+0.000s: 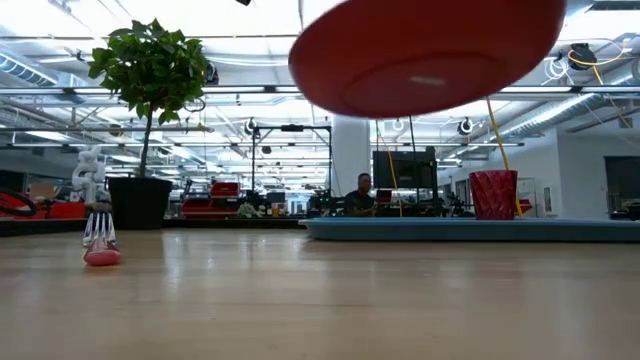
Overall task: Pick and place plate/cup/fork/spoon on tray
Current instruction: Put the pink plate on the blue tray to the bottom left of the red glass
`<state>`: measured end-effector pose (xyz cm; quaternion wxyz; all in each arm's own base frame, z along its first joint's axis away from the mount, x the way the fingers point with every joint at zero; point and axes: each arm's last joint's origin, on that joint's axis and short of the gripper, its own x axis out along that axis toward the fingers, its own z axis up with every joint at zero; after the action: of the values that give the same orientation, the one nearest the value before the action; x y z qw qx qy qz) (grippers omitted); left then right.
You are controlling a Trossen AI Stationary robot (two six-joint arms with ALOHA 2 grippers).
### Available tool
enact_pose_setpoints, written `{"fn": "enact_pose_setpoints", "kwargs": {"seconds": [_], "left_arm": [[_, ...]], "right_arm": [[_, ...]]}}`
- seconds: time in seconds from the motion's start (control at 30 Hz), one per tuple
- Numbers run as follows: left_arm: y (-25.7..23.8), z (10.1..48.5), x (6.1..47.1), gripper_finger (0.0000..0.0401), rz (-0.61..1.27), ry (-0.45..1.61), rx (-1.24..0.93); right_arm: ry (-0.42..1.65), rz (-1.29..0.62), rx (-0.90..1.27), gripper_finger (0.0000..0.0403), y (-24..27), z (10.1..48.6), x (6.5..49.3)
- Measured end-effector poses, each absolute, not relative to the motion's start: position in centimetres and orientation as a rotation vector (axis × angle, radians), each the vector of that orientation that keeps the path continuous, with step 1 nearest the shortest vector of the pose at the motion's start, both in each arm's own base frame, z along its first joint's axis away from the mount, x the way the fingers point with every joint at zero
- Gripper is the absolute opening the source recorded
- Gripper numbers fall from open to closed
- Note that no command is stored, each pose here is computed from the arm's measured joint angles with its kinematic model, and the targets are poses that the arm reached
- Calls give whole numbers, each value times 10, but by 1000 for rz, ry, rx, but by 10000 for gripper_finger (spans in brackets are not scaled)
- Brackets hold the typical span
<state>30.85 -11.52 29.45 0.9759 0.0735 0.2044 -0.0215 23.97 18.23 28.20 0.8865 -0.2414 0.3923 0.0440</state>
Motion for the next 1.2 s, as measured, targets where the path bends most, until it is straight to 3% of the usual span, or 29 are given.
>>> {"fn": "enact_pose_setpoints", "kwargs": {"seconds": [0.33,0.77,1.2], "left_arm": [[-115,291,307,81,-43,445,164],[-105,287,308,81,-41,502,276],[-84,287,314,81,30,508,241]], "right_arm": [[885,-32,-490,0,133,262,245],[833,-287,-299,0,46,227,221],[862,-409,-210,0,17,198,206]]}}
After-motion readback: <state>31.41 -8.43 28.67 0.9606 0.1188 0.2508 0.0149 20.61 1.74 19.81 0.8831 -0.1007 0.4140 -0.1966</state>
